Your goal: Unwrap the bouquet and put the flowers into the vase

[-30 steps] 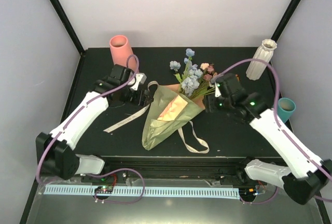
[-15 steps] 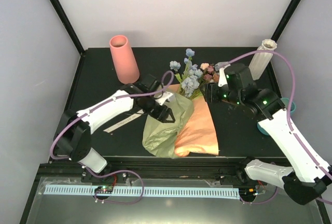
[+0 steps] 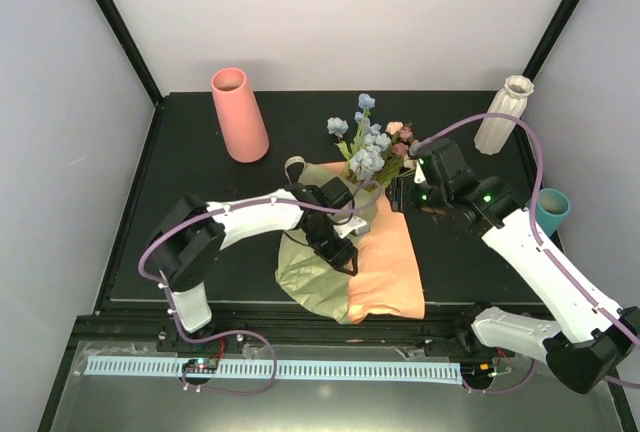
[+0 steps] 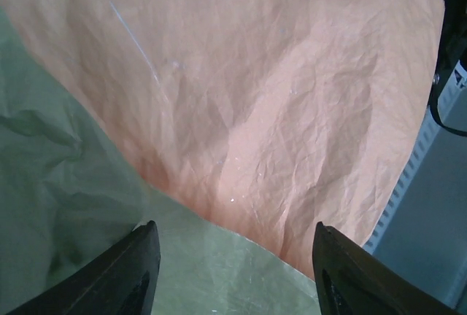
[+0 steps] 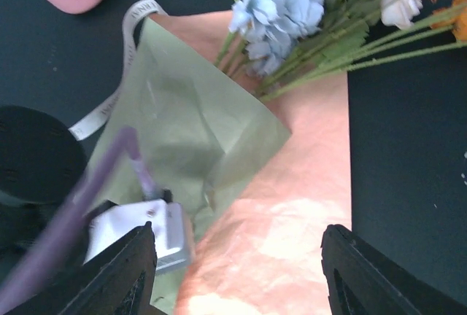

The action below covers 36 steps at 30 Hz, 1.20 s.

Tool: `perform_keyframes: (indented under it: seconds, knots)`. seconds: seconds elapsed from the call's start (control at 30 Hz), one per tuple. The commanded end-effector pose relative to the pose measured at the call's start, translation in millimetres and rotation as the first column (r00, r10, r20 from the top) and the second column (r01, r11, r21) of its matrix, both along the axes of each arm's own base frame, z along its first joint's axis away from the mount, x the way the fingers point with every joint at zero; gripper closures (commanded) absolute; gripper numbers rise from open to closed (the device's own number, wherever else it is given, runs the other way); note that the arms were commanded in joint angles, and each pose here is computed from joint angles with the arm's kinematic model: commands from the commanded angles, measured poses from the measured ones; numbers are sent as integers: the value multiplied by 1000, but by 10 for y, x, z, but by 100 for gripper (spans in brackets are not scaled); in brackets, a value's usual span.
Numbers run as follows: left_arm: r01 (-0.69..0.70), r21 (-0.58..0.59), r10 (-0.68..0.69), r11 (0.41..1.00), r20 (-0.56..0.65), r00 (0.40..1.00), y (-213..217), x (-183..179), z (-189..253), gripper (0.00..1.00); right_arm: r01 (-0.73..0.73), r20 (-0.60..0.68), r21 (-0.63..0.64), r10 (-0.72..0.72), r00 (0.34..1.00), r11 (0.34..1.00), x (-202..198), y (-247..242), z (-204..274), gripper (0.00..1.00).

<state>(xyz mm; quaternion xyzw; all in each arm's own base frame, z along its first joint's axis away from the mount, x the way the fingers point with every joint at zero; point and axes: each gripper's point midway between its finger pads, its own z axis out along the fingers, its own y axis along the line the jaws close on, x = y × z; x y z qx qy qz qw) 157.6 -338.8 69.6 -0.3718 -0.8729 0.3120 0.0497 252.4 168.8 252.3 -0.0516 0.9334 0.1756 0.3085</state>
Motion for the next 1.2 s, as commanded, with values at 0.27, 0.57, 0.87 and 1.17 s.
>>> perform_keyframes:
  seconds: [0.27, 0.57, 0.87, 1.17]
  knots:
    - [-4, 49, -15, 999, 385, 923, 124, 519, 796, 30, 14, -145, -89, -27, 989, 996, -203, -188, -679, 35]
    - [15, 245, -115, 969, 400, 909, 150, 418, 264, 33, -53, -261, -76, 31, 965, 996, -256, -105, -1182, 35]
    - [90, 320, -214, 943, 375, 902, 123, 337, -66, 34, -144, -370, -38, 119, 921, 989, -337, 47, -1568, 36]
    - [91, 366, -252, 926, 420, 872, 128, 419, -212, 37, -156, -464, -72, 106, 880, 985, -447, -24, -1982, 38]
